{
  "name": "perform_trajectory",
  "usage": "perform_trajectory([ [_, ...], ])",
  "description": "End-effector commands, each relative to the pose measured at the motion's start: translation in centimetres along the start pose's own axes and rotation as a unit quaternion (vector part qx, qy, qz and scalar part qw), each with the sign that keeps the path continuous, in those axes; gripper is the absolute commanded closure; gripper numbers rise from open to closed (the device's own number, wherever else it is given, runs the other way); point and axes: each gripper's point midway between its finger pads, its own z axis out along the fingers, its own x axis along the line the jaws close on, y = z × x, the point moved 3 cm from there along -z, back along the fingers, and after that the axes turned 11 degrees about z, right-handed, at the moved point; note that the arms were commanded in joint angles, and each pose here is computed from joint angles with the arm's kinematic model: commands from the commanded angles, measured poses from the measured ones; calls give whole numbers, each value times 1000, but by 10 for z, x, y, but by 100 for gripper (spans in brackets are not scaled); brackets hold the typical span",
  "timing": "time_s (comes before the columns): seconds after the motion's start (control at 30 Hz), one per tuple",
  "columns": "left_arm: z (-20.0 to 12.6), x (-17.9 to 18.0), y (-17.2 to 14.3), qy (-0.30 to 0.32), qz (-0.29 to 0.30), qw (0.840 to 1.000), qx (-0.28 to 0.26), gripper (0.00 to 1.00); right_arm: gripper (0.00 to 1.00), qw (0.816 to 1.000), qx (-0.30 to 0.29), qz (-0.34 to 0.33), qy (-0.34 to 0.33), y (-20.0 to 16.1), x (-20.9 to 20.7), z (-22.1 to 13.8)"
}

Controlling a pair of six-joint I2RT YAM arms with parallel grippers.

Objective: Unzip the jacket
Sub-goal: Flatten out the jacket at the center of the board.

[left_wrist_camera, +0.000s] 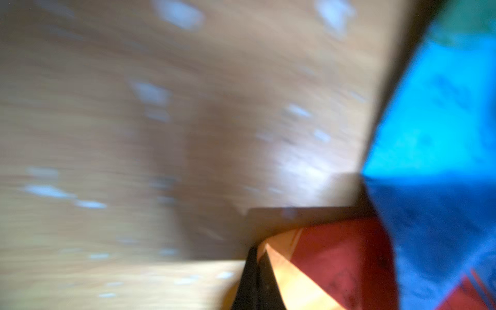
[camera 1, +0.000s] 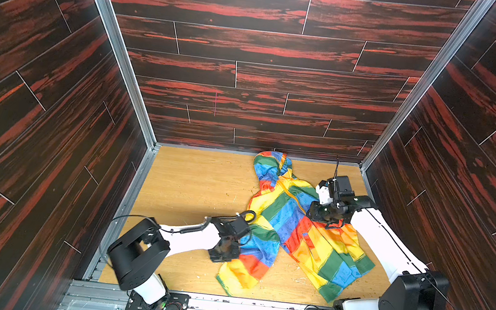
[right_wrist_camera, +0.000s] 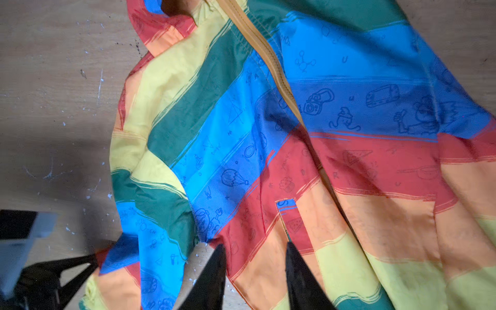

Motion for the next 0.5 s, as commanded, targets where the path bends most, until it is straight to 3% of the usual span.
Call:
perform_trajectory([
  [0.0, -23, 53, 6, 61, -43, 997, -25, 100, 62, 1000, 9, -3, 25, -5, 8, 6],
  [0.2, -54, 125, 25, 89, -137, 985, -61, 100, 62, 999, 23, 3, 49, -5, 18, 25],
  [0.47, -72, 194, 55, 66, -256, 961, -80, 100, 62, 997, 36, -2, 64, -5, 38, 43],
])
